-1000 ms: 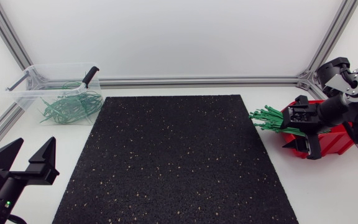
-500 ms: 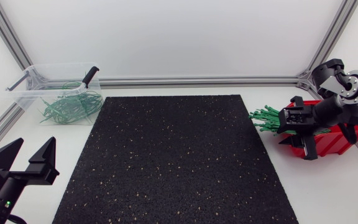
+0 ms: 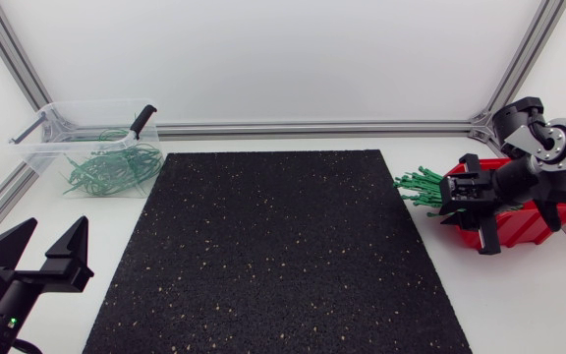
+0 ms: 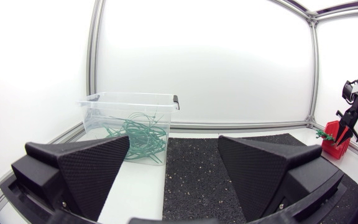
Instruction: Take a green cable tie from the red box, thread the tail through the head to close it, then place it in the transparent bin on the left.
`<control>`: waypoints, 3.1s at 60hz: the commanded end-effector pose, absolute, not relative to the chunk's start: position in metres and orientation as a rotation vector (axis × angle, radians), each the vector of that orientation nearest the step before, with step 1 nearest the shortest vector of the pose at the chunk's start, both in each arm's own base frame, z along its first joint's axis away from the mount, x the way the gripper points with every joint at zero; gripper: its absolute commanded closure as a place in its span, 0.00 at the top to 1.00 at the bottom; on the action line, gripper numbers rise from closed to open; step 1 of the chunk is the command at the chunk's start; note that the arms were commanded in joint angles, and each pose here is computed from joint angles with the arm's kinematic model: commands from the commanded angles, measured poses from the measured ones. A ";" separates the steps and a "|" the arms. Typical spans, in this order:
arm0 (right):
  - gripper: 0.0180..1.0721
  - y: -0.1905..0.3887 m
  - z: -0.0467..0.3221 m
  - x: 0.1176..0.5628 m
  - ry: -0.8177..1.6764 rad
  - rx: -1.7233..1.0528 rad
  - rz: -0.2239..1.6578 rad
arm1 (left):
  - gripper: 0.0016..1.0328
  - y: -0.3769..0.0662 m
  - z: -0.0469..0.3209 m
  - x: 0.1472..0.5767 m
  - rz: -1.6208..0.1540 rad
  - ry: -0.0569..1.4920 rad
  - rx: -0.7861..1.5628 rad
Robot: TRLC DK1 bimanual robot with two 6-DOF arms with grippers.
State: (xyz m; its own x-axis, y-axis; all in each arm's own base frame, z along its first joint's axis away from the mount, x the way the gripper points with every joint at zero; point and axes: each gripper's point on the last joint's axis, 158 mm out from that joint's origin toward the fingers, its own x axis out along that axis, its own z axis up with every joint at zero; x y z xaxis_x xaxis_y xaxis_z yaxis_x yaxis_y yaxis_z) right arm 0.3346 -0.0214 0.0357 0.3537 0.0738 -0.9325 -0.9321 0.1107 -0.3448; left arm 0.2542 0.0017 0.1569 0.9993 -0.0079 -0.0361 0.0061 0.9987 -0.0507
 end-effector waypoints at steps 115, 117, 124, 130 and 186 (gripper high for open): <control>0.06 -0.033 0.036 0.348 0.842 -1.412 0.744 | 0.96 -0.001 0.135 0.255 -0.018 0.082 -0.046; 0.06 -0.032 0.039 0.347 0.839 -1.412 0.743 | 0.96 -0.001 0.135 0.255 -0.018 0.082 -0.046; 0.06 -0.032 0.050 0.344 0.824 -1.420 0.728 | 0.96 -0.001 0.135 0.255 -0.018 0.082 -0.046; 0.06 -0.032 0.062 0.342 0.808 -1.428 0.714 | 0.96 -0.001 0.135 0.255 -0.018 0.082 -0.046; 0.06 0.091 0.216 0.269 0.592 -1.199 0.913 | 0.96 -0.001 0.135 0.255 -0.018 0.082 -0.046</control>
State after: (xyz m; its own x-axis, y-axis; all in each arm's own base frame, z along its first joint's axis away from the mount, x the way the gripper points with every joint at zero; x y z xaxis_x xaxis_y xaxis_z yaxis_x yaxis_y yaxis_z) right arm 0.2793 0.0726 0.2077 0.5505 0.2385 -0.8001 -0.8312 0.0669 -0.5519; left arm 0.2542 0.0016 0.1569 0.9993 -0.0083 -0.0361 0.0065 0.9987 -0.0507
